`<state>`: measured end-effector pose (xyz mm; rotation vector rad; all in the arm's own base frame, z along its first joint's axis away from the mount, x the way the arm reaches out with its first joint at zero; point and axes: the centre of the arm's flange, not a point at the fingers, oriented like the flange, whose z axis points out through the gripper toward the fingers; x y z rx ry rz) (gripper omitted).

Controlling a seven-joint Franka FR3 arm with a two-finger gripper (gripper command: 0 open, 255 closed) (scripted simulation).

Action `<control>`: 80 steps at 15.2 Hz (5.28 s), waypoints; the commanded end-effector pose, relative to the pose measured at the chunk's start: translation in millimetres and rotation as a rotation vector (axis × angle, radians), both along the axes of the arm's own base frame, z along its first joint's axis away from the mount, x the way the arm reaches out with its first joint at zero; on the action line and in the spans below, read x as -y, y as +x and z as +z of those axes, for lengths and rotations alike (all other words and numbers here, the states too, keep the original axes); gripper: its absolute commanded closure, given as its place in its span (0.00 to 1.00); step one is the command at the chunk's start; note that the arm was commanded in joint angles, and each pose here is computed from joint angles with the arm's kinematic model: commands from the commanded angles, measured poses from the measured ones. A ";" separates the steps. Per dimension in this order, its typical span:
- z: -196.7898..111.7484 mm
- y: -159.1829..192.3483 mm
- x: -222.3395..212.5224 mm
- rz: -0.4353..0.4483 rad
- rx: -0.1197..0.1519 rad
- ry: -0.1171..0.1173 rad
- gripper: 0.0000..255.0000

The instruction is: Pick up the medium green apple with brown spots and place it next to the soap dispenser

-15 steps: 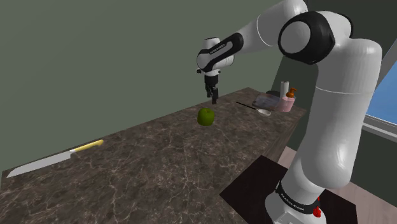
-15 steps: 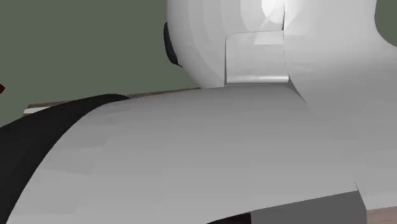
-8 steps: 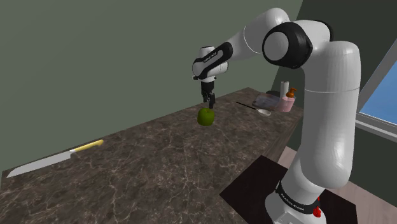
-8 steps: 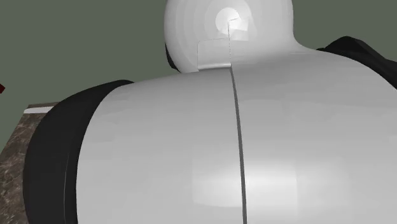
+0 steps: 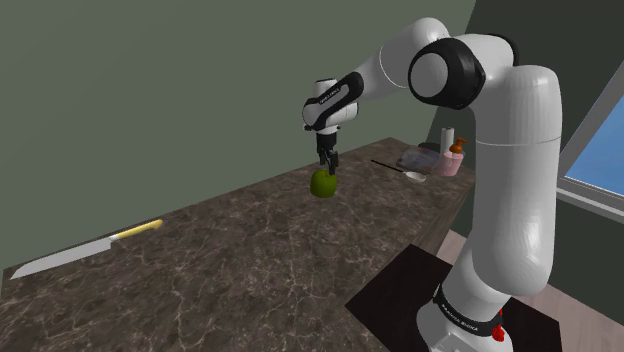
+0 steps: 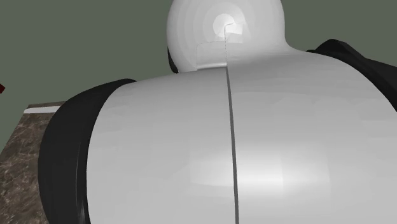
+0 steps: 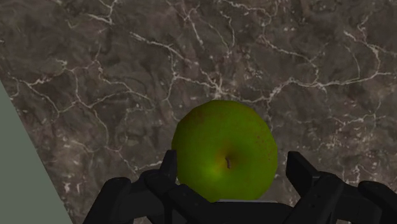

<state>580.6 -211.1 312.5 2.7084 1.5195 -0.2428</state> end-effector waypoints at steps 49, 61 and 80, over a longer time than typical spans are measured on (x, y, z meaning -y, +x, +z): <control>195.3 0.0 0.0 0.000 0.000 0.000 1.00; 258.6 0.0 0.0 0.000 0.000 0.000 1.00; 273.3 -139.4 158.7 0.000 0.000 0.000 1.00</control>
